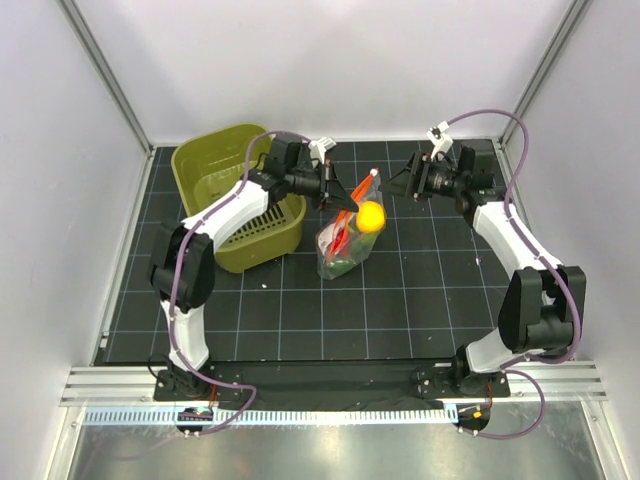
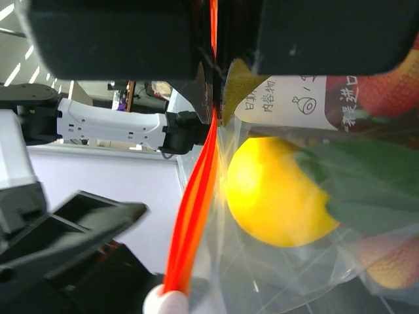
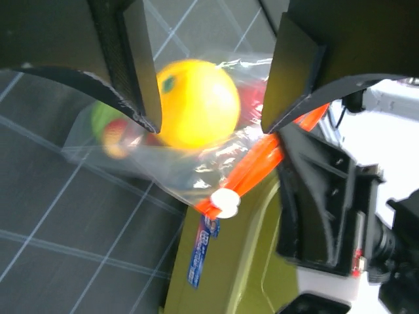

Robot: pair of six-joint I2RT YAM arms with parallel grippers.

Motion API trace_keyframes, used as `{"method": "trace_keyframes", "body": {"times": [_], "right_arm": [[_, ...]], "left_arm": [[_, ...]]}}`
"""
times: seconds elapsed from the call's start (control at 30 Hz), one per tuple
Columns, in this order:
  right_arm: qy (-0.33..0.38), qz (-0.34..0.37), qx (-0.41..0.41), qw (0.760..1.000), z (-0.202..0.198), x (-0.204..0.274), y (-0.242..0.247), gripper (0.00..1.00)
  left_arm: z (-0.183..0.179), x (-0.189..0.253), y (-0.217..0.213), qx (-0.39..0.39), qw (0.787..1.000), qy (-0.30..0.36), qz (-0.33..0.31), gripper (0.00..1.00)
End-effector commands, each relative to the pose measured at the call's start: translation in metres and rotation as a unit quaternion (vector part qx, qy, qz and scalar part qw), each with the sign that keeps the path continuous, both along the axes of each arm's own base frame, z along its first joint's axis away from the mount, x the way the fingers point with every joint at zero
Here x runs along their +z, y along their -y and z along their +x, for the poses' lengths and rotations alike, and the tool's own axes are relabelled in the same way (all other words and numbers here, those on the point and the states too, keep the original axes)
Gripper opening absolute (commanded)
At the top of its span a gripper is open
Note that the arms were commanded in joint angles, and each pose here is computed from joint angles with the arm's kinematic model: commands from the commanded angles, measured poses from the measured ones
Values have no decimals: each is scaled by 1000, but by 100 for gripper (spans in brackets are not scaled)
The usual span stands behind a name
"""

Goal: Place the food in the zip-top bag and seal the zipper
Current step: Adjust the zipper food storage bag at the center of the board.

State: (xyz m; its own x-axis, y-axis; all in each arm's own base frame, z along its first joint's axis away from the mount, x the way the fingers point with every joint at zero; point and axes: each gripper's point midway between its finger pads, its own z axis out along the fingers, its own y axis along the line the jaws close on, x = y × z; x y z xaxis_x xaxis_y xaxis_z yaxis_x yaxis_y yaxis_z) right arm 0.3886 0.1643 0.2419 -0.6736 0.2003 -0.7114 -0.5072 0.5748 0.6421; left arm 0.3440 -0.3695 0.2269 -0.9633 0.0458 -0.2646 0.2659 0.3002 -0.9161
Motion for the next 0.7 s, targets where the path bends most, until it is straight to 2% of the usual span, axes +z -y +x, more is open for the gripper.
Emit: {"method": "trace_keyframes", "body": {"times": [0.0,0.07,0.1,0.17,0.2,0.27,0.3,0.33,0.4,0.57,0.67], "right_arm": [[114,28,-2,993,12,30,5,70],[124,55,8,991,10,34,5,74],[160,66,25,985,9,40,1,74],[153,90,66,982,3,33,-7,75],[188,96,78,974,4,41,-8,75],[171,125,91,973,4,35,-12,74],[222,133,100,961,2,47,-12,75],[213,147,110,960,4,40,-14,76],[256,180,157,937,-12,65,-18,77],[260,163,183,934,0,55,-19,76],[251,161,194,934,0,53,-20,72]], "left_arm": [[-16,48,-2,-24,997,49,-48,0],[-21,43,-4,-24,998,41,-43,0],[-23,41,-5,-23,998,37,-41,0],[-30,38,-7,-26,998,33,-40,0],[-31,37,-8,-26,998,33,-39,0],[-37,36,-8,-31,998,32,-38,0],[-39,34,-9,-33,998,28,-35,0],[-41,33,-9,-34,998,31,-33,0],[-43,32,-11,-37,998,34,-31,0],[-46,26,-13,-43,998,31,-21,0],[-46,23,-14,-45,998,34,-13,0]]}}
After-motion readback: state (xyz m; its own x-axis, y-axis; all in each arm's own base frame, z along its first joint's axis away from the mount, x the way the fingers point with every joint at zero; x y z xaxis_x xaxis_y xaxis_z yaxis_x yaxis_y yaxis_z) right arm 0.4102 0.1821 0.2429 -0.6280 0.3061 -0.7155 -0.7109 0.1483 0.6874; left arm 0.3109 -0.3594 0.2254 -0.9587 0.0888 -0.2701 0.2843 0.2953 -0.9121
